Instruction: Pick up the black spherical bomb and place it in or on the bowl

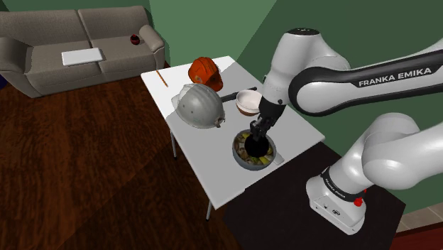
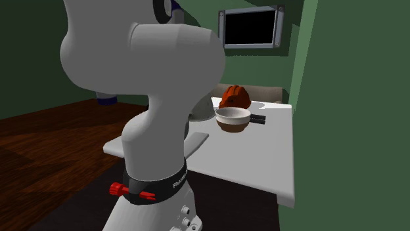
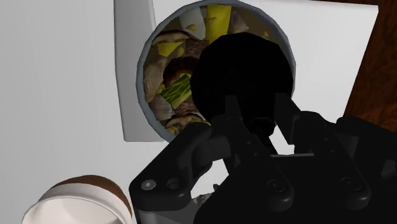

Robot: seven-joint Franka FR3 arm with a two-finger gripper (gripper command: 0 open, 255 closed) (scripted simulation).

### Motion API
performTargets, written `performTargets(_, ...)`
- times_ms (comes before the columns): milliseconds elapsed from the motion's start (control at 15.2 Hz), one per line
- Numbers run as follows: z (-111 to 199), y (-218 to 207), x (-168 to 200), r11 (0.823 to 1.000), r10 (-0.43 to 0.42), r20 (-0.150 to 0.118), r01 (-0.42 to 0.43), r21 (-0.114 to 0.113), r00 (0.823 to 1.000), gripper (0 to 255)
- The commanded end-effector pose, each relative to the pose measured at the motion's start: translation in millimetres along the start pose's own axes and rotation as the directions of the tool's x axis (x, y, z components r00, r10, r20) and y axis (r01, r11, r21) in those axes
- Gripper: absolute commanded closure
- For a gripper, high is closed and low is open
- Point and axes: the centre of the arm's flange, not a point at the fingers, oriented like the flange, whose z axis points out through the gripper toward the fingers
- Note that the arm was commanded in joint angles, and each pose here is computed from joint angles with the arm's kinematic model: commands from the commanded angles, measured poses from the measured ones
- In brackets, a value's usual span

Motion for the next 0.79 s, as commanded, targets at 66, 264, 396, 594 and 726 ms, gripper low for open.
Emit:
performTargets(66,25.3,5.6,-9.3,1.0,0.003,0.074,-0.002,-0.023,0.997,255)
performTargets(264,25.3,5.6,-9.3,1.0,0.003,0.074,-0.002,-0.023,0.997,255)
performTargets(396,25.3,5.6,-9.3,1.0,0.003,0.074,-0.002,-0.023,0.997,255)
performTargets(594,26.2,-2.0,-20.4,1.0,0.006,0.073,-0.004,-0.027,0.997,0)
performTargets(726,20.2,-0.8,-17.9,1.0,0.005,0.074,-0.003,-0.027,0.997,0)
